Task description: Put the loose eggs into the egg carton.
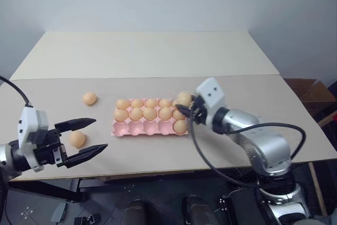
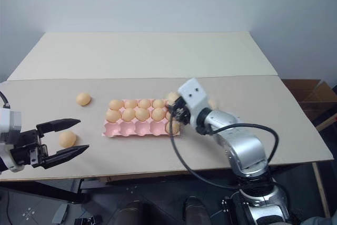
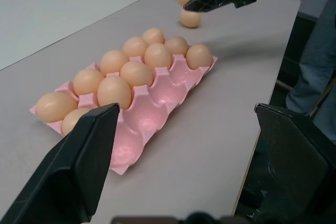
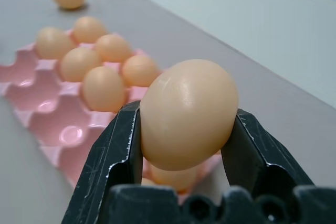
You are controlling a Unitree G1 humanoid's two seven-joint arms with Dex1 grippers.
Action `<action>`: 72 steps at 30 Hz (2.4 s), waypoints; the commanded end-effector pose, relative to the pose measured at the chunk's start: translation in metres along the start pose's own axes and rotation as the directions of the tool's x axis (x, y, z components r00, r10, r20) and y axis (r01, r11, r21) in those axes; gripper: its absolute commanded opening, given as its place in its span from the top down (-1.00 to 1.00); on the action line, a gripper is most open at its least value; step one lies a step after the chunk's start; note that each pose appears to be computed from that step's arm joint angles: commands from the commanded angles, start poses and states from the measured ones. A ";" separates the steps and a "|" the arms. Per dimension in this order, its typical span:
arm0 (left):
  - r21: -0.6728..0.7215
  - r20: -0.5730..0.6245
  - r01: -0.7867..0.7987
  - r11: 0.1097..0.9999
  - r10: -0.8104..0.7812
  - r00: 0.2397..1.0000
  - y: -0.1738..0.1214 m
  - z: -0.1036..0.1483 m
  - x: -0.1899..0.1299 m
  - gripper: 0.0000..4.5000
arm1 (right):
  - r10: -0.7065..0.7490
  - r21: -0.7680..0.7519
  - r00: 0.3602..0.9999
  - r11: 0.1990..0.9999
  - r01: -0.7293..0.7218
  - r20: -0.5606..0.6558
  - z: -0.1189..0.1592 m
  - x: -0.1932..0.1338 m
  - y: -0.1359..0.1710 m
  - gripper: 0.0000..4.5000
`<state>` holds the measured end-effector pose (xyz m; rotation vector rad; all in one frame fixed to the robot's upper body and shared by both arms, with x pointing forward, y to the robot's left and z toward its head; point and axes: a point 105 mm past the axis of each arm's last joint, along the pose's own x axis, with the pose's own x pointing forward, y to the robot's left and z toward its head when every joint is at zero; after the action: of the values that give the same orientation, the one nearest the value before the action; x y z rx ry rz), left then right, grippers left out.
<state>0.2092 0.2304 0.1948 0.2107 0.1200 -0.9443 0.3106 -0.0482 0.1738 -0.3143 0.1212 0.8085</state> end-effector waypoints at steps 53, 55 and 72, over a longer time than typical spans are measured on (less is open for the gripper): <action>0.034 0.067 -0.009 0.999 0.007 0.998 0.018 0.015 -0.008 -1.00 | -0.441 0.009 0.872 0.891 0.453 -0.211 -0.091 -0.035 -0.149 -0.98; 0.033 0.065 -0.010 0.999 0.008 0.998 0.018 0.015 -0.008 -1.00 | -0.446 0.015 0.864 0.887 0.462 -0.235 -0.096 -0.030 -0.150 -0.98; 0.040 0.056 -0.016 0.999 0.014 0.998 0.009 0.012 -0.011 -1.00 | -0.206 0.000 0.977 0.978 0.206 0.055 0.000 -0.004 -0.059 0.04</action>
<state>0.2136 0.2427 0.1984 0.1830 0.0967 -0.9400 0.3664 -0.1135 0.1764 -0.3008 0.0780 0.5175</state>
